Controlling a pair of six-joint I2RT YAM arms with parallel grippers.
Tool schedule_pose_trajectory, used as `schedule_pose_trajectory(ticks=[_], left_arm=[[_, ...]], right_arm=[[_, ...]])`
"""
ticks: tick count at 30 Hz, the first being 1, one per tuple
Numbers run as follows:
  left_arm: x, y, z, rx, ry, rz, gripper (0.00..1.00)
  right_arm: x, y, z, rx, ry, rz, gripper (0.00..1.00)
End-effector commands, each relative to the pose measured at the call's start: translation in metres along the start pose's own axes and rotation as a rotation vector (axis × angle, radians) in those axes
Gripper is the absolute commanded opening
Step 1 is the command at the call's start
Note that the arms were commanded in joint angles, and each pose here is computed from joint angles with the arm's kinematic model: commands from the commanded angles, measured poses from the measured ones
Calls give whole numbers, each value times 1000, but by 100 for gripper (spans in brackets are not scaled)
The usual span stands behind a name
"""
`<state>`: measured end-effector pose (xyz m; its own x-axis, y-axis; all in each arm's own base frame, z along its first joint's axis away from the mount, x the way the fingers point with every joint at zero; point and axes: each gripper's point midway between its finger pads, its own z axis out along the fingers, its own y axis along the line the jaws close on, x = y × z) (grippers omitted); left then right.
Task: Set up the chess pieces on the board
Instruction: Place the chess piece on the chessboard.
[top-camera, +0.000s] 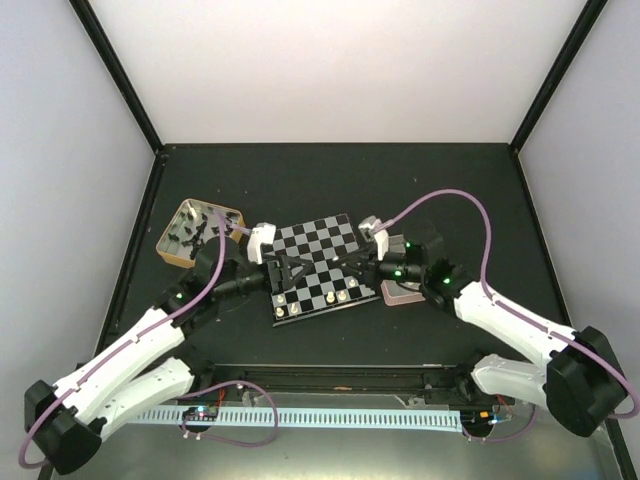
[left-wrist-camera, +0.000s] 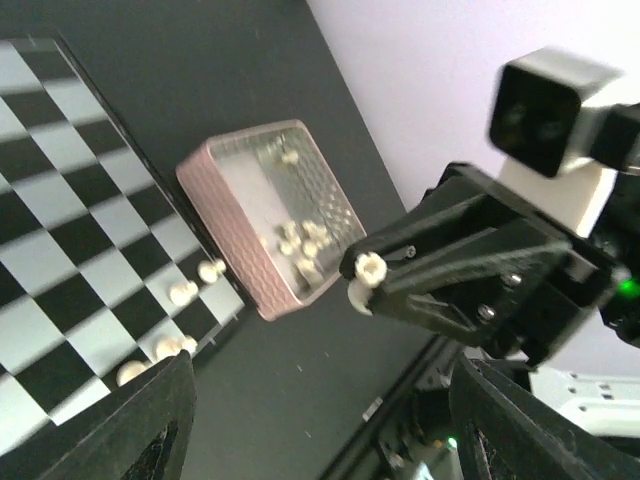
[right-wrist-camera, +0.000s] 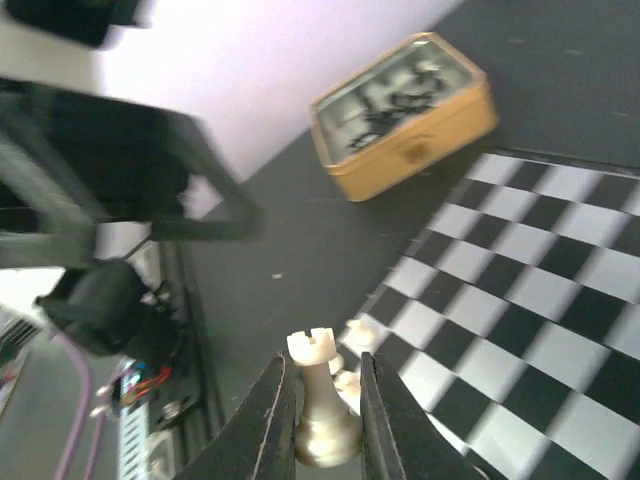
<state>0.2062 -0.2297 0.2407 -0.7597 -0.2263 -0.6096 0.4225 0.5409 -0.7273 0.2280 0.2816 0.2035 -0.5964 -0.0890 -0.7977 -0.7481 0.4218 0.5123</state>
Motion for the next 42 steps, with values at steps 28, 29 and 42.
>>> schedule_pose_trajectory(ticks=[28, 29, 42], left_arm=[[19, -32, 22, 200, 213, -353, 31], [21, -30, 23, 192, 218, -359, 30], [25, -17, 31, 138, 226, -340, 5]], right_arm=[[-17, 76, 37, -217, 6, -213, 12], [-17, 77, 37, -216, 3, -217, 12], [-16, 69, 42, -161, 12, -221, 19]])
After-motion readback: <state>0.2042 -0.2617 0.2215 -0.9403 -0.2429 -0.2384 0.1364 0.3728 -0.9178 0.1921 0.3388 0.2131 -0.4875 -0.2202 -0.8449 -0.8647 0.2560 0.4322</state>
